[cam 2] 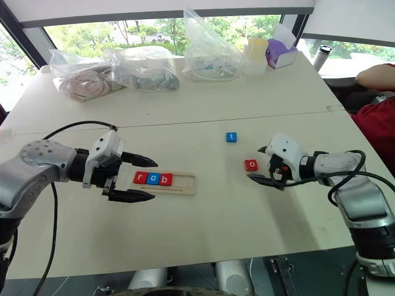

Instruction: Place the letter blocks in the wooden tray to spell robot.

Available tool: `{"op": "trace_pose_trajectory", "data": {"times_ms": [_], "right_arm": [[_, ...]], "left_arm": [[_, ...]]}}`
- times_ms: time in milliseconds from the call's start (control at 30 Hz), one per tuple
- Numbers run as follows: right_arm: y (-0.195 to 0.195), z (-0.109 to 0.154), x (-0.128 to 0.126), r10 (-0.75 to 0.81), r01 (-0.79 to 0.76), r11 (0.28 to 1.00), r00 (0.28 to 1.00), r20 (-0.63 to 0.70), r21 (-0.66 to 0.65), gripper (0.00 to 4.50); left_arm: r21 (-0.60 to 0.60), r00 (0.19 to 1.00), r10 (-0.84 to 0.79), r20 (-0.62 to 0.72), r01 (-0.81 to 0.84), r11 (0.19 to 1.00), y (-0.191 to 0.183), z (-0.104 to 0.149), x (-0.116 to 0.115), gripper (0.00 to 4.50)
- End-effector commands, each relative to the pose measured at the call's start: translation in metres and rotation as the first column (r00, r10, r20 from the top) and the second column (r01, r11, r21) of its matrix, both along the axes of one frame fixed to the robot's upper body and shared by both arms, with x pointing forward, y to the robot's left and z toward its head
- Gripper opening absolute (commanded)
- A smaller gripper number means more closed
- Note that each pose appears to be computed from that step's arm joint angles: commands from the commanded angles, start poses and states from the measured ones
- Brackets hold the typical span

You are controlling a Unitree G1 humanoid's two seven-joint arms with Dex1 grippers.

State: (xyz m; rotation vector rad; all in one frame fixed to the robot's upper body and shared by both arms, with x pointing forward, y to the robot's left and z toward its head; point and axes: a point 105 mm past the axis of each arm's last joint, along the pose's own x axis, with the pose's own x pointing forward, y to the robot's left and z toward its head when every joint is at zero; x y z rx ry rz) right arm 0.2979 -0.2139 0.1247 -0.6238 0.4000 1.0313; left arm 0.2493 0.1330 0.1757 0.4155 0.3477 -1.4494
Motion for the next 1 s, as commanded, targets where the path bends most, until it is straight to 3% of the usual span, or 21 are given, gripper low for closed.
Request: {"op": "trace_pose_trajectory", "data": {"times_ms": [33, 133, 433, 533, 700, 867, 1000], "right_arm": [[-0.01, -0.002, 0.016, 0.094, -0.093, 0.995, 0.995, 0.03, -0.028, 4.48], [-0.014, -0.011, 0.035, 0.104, -0.103, 0.994, 0.994, 0.044, -0.038, 4.48], [-0.012, -0.023, 0.048, 0.149, -0.149, 0.989, 0.989, 0.01, -0.015, 4.48], [-0.013, -0.025, 0.047, 0.157, -0.157, 0.988, 0.987, -0.029, 0.01, 3.71], [-0.003, -0.017, 0.047, 0.18, -0.178, 0.982, 0.983, -0.024, 0.058, 1.17], [0.018, -0.004, 0.049, 0.174, -0.172, 0.98, 0.985, -0.004, 0.098, 1.17], [0.099, 0.024, 0.039, 0.228, -0.24, 0.959, 0.969, 0.09, 0.152, 1.17]], "left_arm": [[0.014, 0.997, -0.038, 0.063, 0.037, 0.999, -0.003, 0.011, 0.001, 4.5], [-0.017, 0.995, -0.013, 0.102, 0.015, 1.0, -0.01, 0.017, 0.005, 4.5], [-0.053, 0.991, 0.061, 0.115, -0.055, 0.997, -0.011, 0.016, 0.011, 4.5], [-0.039, 0.99, 0.091, 0.104, -0.087, 0.995, -0.004, 0.012, 0.012, 4.5], [-0.023, 0.989, 0.114, 0.097, -0.112, 0.993, 0.004, 0.006, 0.013, 4.5], [-0.003, 0.985, 0.137, 0.107, -0.137, 0.991, 0.012, 0.004, 0.019, 4.5], [0.094, 0.971, 0.208, 0.115, -0.219, 0.971, 0.042, -0.009, 0.021, 4.5]]}}
